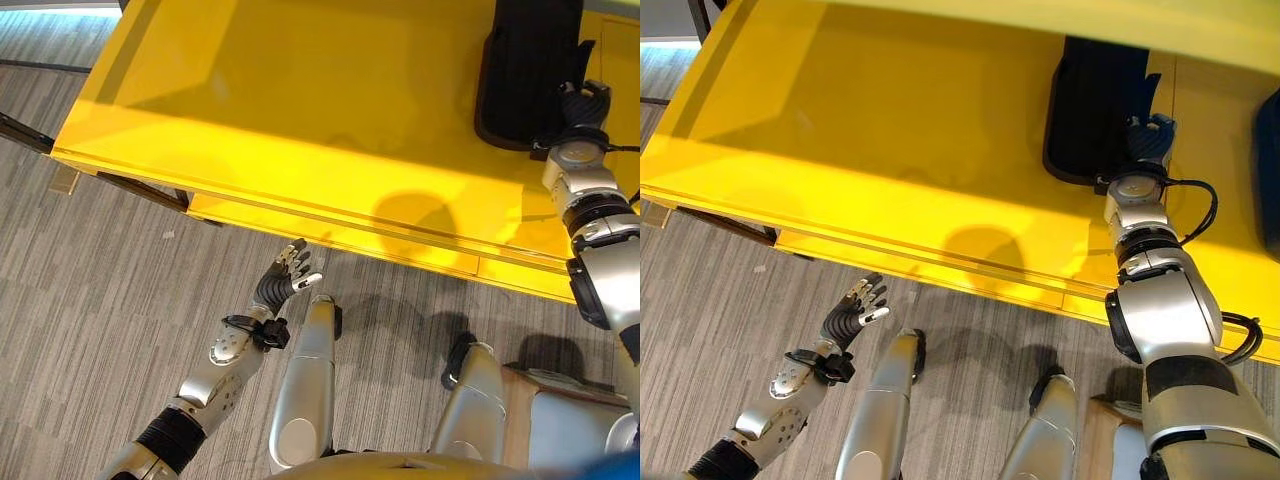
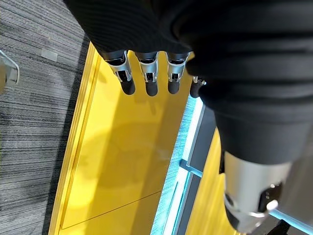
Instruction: Move parts from the plastic box to the shelf.
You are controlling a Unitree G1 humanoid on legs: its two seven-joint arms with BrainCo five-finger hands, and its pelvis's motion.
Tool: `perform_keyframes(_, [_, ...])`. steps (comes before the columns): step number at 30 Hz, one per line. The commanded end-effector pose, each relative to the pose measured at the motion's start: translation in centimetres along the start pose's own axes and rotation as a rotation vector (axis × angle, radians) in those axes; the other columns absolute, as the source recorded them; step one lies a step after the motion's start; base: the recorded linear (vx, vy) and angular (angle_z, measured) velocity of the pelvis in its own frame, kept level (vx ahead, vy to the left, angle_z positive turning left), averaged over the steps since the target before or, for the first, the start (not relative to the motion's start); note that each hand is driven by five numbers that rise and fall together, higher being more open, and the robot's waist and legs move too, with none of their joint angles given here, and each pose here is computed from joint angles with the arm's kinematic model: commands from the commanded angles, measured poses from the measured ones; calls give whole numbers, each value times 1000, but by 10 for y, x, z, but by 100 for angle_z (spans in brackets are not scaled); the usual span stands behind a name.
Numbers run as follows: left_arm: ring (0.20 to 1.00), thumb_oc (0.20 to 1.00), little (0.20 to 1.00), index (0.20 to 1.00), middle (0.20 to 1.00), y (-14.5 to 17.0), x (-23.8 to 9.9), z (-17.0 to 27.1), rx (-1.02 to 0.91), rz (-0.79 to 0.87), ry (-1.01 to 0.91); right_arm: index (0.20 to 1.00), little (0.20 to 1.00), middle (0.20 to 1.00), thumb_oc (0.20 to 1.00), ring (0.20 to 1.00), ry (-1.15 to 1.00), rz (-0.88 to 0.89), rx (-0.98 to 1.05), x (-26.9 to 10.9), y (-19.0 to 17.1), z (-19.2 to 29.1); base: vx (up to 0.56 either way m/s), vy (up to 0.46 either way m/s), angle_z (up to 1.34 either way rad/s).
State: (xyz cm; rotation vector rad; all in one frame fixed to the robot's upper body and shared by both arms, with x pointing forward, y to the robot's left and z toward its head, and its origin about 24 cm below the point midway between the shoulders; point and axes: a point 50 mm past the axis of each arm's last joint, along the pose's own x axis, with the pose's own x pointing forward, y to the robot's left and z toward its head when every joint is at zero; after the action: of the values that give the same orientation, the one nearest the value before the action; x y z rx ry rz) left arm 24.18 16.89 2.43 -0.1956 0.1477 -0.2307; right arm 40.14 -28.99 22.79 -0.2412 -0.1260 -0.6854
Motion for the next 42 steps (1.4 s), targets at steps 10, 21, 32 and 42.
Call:
perform_keyframes(10, [1000, 1000, 1000, 1000, 1000, -5, -2, 23, 9, -57, -117, 200, 200, 200, 200, 200, 69, -51, -199, 1, -27, -36, 0, 0, 0])
perform_keyframes(21, [1000, 1000, 1000, 1000, 1000, 1, -2, 25, 4, -23, -142, 200, 200, 200, 200, 200, 11, 53, -318, -12, -7, -53, 0, 0, 0])
perform_keyframes(32, [1000, 1000, 1000, 1000, 1000, 5, -5, 22, -10, 5, -144, 200, 200, 200, 200, 200, 4, 88, -351, -21, -9, -74, -2, -1, -1])
perform_keyframes(42, [1000, 1000, 1000, 1000, 1000, 7, -8, 21, -14, 12, -141, 200, 200, 200, 200, 200, 19, 94, -342, -25, -9, -84, 0, 0, 0])
